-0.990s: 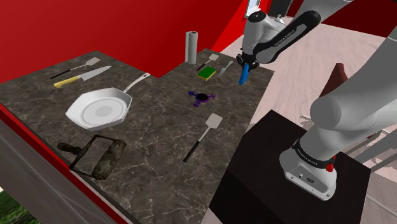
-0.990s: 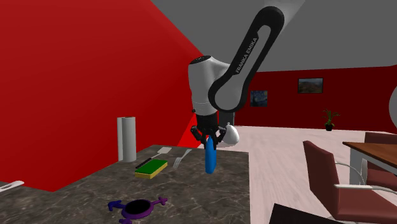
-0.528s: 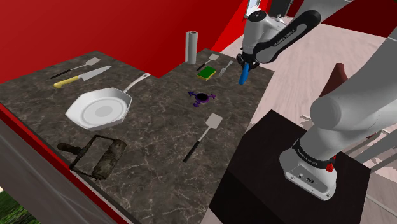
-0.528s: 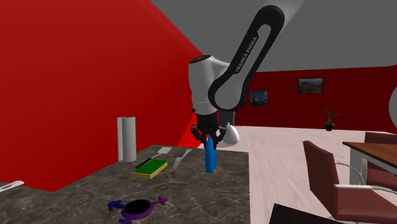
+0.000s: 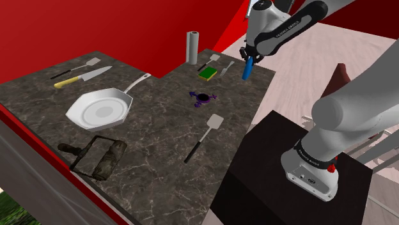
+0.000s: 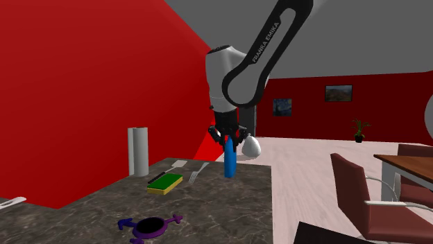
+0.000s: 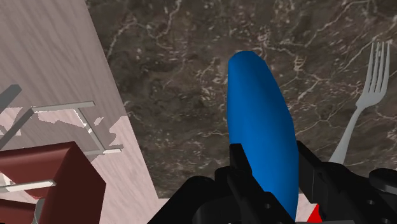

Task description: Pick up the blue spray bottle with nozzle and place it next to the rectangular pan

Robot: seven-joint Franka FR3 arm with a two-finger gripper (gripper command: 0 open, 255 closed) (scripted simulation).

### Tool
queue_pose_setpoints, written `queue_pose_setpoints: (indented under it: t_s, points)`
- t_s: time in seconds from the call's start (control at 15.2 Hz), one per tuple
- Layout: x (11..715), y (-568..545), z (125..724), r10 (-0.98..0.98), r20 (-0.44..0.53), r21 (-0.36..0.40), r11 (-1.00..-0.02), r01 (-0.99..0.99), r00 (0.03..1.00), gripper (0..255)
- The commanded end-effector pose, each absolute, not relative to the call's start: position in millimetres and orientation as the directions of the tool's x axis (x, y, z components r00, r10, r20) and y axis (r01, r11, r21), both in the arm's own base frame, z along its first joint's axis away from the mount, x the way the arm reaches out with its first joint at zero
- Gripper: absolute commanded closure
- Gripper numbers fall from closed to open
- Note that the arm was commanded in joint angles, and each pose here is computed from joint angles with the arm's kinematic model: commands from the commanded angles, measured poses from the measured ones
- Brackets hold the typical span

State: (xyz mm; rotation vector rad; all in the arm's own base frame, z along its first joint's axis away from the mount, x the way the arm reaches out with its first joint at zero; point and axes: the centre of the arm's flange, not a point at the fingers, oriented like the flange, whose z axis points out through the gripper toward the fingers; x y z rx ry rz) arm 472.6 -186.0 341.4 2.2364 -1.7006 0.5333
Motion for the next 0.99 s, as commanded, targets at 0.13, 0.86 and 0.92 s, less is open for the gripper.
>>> queue_pose_setpoints:
  t_s: [0.13, 0.86, 0.92]
  points:
    - [474, -186, 363, -0.86, 0.451, 0.0, -0.267, -0.964, 0.239, 255]
    - [474, -186, 421, -0.86, 0.451, 0.0, -0.267, -0.964, 0.239, 255]
    - [474, -186, 426, -0.86, 0.451, 0.0, -0.267, -0.964, 0.239, 255]
